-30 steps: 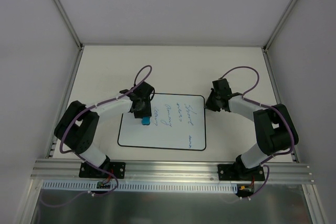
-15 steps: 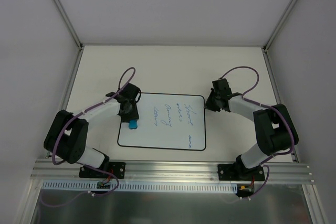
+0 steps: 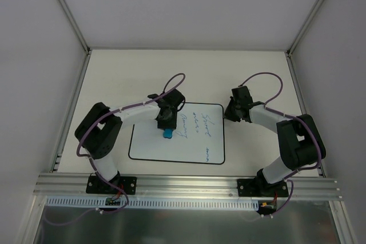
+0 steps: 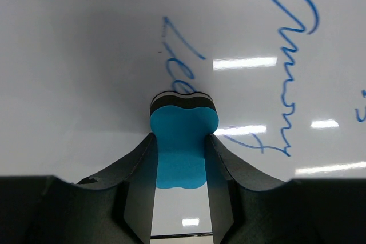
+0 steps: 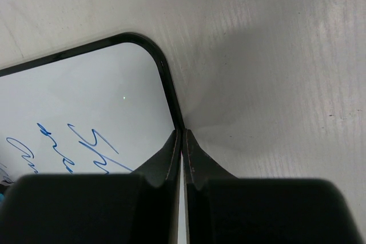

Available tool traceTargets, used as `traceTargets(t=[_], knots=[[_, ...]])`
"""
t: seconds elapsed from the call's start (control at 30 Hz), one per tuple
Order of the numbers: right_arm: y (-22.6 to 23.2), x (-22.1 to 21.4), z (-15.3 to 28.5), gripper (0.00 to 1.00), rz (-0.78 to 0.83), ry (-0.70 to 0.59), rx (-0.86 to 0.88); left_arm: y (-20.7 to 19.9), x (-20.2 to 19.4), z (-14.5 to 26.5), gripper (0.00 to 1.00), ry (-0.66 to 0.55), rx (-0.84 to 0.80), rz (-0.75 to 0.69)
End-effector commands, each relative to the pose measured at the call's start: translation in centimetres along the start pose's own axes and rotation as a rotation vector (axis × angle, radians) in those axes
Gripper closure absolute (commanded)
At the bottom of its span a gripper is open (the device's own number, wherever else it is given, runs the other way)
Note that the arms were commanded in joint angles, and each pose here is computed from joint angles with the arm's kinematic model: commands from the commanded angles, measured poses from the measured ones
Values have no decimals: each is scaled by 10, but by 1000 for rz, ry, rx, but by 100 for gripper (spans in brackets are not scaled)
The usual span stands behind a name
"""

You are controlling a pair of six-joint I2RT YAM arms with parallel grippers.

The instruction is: Erase the whiteboard

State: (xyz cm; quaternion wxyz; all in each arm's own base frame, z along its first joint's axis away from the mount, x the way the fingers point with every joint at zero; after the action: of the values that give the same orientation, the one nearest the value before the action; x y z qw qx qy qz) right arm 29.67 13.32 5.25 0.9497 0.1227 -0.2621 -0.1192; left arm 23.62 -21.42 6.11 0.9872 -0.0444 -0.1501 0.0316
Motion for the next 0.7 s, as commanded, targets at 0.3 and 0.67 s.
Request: traceTargets(t=[0.3, 0.67], knots=[[-13, -10, 5, 100, 22, 16, -57, -37, -21, -17, 100, 54, 8, -97], [-12, -9, 4, 100, 24, 19, -57, 18, 30, -18, 100, -9, 137, -46]])
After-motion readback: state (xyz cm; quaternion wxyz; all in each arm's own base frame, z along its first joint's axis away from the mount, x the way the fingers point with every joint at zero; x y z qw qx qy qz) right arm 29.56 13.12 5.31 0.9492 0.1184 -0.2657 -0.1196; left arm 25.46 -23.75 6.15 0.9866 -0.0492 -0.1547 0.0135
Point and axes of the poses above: each gripper's point midway between its finger pads, its own z axis back along the fingers, its own y axis along the line the jaws close on, x = y × z, the point moved 4 cm from there along z, back along the fingers, and after that the axes turned 6 degrees about z, right-handed, at the moved point
